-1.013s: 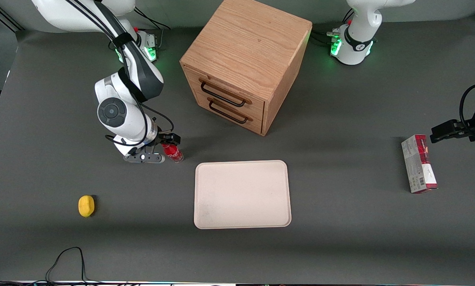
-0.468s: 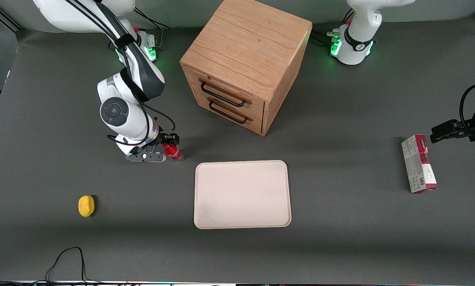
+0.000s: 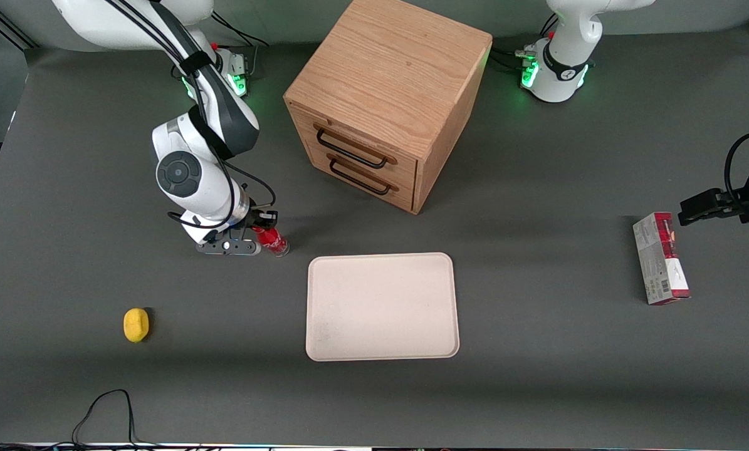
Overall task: Place coke bottle on tray
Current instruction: 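Close the right gripper on the bottle's cap end, then lift the bottle and carry it onto the cream tray's corner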
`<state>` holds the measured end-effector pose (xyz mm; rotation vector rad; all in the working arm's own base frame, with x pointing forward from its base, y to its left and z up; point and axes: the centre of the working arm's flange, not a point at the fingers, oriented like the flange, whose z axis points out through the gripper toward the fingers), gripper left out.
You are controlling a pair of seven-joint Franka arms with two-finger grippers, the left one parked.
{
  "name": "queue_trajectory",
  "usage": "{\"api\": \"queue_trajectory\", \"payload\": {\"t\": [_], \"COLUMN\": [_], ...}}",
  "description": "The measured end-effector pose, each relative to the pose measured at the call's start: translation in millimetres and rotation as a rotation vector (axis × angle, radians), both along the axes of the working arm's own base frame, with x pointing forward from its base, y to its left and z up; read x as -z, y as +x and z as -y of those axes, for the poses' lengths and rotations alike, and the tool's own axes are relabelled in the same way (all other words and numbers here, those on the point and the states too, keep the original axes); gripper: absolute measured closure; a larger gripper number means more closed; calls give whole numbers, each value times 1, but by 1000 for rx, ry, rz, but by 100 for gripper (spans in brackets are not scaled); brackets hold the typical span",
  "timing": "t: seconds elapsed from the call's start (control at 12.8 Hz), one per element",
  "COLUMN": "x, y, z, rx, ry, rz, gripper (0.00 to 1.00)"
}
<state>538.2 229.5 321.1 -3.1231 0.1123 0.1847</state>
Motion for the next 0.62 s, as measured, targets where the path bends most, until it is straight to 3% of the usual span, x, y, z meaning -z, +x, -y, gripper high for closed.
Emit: {"api": "queue_trajectory", "payload": {"t": [0.23, 0.62], "x": [-21, -187], "y": [7, 61], "z": [4, 41], "rx": [7, 62], "ry": [-19, -33], "rz": [-36, -101], "gripper": [69, 69]}}
